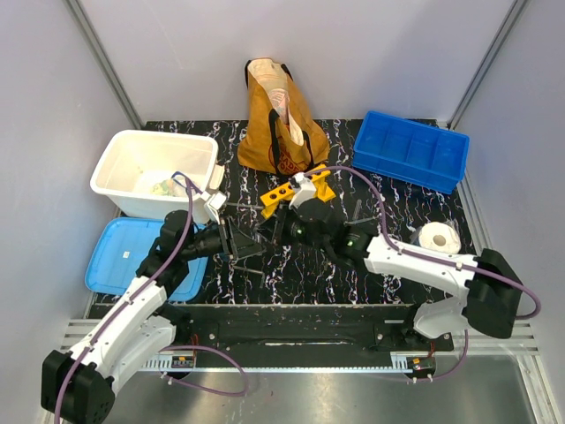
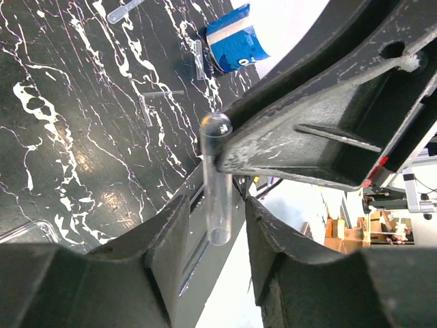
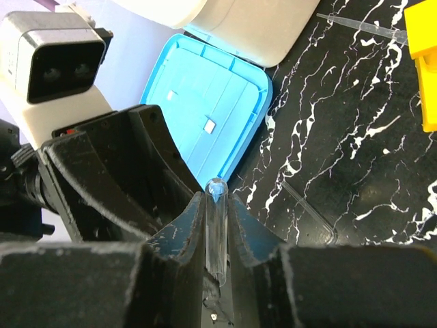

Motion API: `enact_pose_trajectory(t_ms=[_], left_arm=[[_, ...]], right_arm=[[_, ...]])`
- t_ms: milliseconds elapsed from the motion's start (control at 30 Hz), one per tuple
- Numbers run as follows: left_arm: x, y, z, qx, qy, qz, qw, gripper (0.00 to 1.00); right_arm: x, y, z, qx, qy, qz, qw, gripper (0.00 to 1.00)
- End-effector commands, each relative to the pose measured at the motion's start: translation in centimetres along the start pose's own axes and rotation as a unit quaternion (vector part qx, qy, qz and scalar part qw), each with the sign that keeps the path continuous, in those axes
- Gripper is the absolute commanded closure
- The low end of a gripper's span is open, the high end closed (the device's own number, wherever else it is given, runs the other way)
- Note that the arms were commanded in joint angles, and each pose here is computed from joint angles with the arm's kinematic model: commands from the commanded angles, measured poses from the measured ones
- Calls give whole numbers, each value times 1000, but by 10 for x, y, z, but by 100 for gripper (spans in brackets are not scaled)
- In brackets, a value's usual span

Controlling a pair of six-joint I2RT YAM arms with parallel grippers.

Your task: Organize the chemistry lab equipment

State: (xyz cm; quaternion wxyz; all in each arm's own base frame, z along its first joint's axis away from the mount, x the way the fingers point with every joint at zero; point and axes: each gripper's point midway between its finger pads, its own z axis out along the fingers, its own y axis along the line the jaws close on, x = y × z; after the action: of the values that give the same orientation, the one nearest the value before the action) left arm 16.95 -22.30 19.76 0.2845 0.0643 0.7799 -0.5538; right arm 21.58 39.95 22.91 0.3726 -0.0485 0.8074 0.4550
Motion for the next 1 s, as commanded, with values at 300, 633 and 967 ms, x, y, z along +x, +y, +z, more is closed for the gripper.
enact_pose_trajectory(t_ms=[300, 633, 967], left_arm=[[-12, -22, 3, 45, -5, 47, 998, 74], [-10, -39, 4, 79, 31, 73, 994, 97], [-14, -57, -4, 87, 64, 129, 986, 97]], right_arm=[[-21, 22, -39, -56, -43, -6, 997, 79], [-21, 13, -46, -54, -30, -17, 998, 75], [-45, -5, -83, -60, 16, -31, 998, 45]])
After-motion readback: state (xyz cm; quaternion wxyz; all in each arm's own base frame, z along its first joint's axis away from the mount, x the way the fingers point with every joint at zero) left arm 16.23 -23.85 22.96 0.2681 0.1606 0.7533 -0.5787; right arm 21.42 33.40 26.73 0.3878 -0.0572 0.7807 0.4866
